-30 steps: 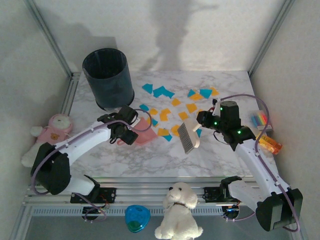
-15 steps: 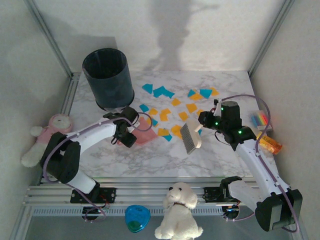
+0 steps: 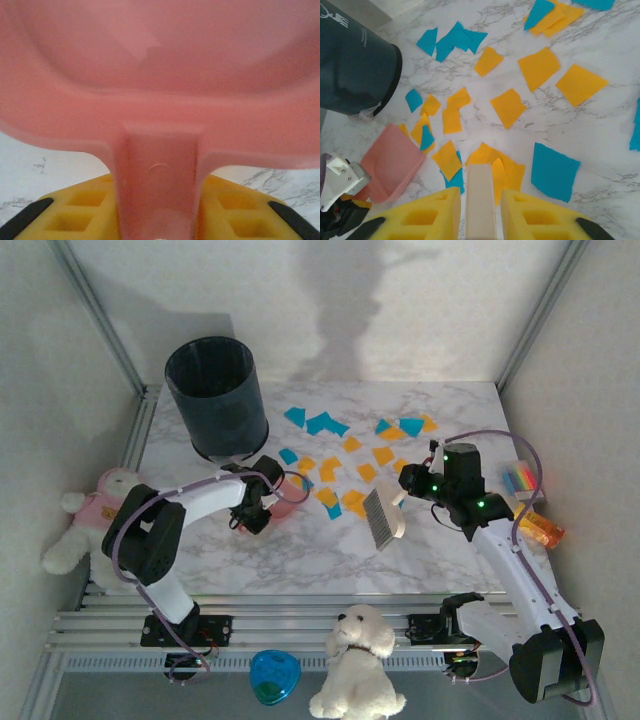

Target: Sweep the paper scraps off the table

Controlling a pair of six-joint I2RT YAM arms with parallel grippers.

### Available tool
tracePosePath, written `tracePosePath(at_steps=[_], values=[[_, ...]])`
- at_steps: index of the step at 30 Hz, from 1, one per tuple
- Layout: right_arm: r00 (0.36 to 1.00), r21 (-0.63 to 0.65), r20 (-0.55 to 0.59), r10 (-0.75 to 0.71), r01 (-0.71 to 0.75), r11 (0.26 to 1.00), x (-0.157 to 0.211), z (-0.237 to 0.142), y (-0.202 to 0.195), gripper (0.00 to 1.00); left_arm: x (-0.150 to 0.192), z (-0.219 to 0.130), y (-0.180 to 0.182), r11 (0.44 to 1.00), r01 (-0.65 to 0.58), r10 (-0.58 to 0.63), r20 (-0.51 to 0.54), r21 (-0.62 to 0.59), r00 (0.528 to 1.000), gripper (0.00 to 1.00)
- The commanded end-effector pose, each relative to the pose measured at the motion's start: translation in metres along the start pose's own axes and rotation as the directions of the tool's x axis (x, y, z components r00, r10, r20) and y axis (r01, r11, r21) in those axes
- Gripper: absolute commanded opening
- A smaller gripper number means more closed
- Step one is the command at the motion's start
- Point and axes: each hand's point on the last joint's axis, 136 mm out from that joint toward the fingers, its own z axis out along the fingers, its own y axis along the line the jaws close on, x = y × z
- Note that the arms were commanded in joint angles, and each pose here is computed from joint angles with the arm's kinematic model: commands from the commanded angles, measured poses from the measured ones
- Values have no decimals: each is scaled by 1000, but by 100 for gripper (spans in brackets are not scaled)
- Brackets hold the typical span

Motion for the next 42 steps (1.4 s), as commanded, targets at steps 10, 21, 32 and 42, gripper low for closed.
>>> tracePosePath(at_steps=[10, 21, 32, 42], values=[[999, 16, 31, -7, 6, 1000, -8, -4, -4, 0, -5, -27, -2, 1000, 7, -8, 48, 14, 999, 14], [998, 39, 63, 10, -13, 999, -12, -8, -8, 0, -33, -42, -20, 998, -60, 56, 98, 35, 994, 12], [997, 114, 78, 4, -13, 993, -12, -19, -24, 0, -83, -47, -80, 965, -259, 247, 180, 43, 952, 12], [997, 150, 77, -3, -8, 989, -9, -23, -33, 0, -93, -39, -110, 930, -364, 349, 181, 54, 919, 15]])
